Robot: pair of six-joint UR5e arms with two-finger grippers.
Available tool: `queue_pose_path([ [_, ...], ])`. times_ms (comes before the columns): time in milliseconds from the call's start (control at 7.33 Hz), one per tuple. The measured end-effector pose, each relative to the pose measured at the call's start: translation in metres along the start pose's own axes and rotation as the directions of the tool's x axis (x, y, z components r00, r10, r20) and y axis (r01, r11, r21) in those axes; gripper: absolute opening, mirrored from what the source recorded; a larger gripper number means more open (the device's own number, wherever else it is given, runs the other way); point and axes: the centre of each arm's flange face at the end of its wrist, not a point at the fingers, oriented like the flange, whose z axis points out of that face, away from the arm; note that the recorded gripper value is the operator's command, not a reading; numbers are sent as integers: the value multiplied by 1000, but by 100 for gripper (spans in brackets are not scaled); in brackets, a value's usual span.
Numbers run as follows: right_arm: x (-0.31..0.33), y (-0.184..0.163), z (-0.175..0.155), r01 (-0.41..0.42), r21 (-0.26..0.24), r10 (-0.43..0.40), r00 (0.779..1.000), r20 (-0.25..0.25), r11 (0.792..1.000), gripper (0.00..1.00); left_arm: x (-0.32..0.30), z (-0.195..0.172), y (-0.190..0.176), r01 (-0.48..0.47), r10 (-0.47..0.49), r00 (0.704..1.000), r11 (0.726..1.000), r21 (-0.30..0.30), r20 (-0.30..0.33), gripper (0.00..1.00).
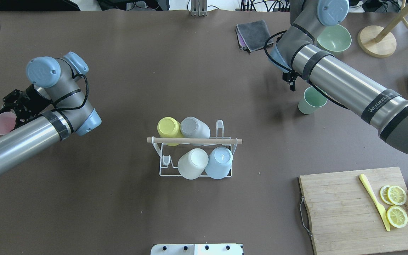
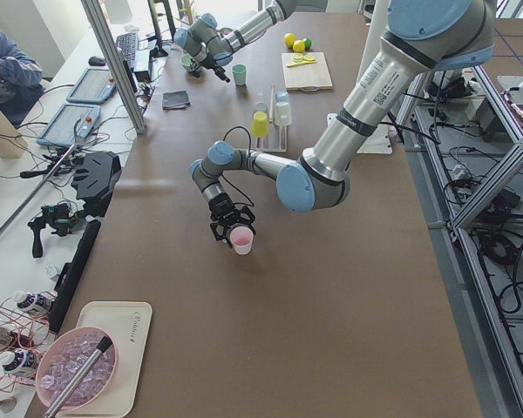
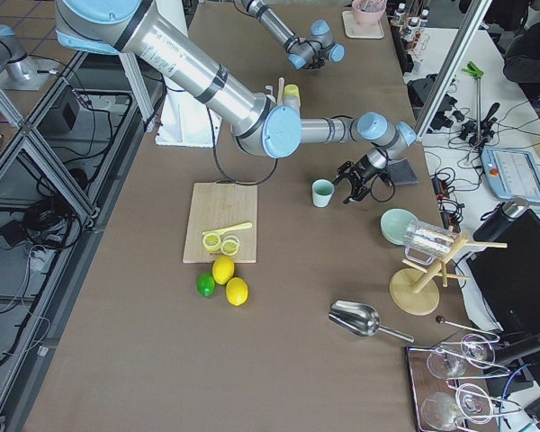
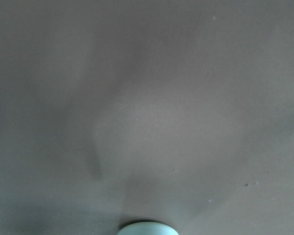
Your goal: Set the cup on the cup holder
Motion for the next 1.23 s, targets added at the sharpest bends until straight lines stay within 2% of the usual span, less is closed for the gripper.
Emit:
queue_pose_path([
  [136, -4, 0, 7, -7, -25, 7, 1000, 1, 1000, 100, 1, 0, -1, -2, 2, 1000, 1000, 0, 2, 96],
  [273, -6, 0, 11, -14, -46, 14, 1000, 1, 999, 100, 2, 0, -2, -4, 4, 1000, 1000, 0, 4, 91],
  [682, -5, 2, 18, -14, -98, 14, 1000, 6, 995, 100, 4, 0, -4, -7, 7, 1000, 1000, -1, 5, 39],
  [955, -6, 3, 21, -3, -114, 4, 1000, 9, 994, 100, 6, -3, -3, -3, 3, 1000, 1000, 11, 5, 38],
  [1227, -11, 2, 26, 3, -124, -2, 1000, 3, 992, 100, 12, -26, 12, 56, -55, 998, 993, 102, -9, 38],
])
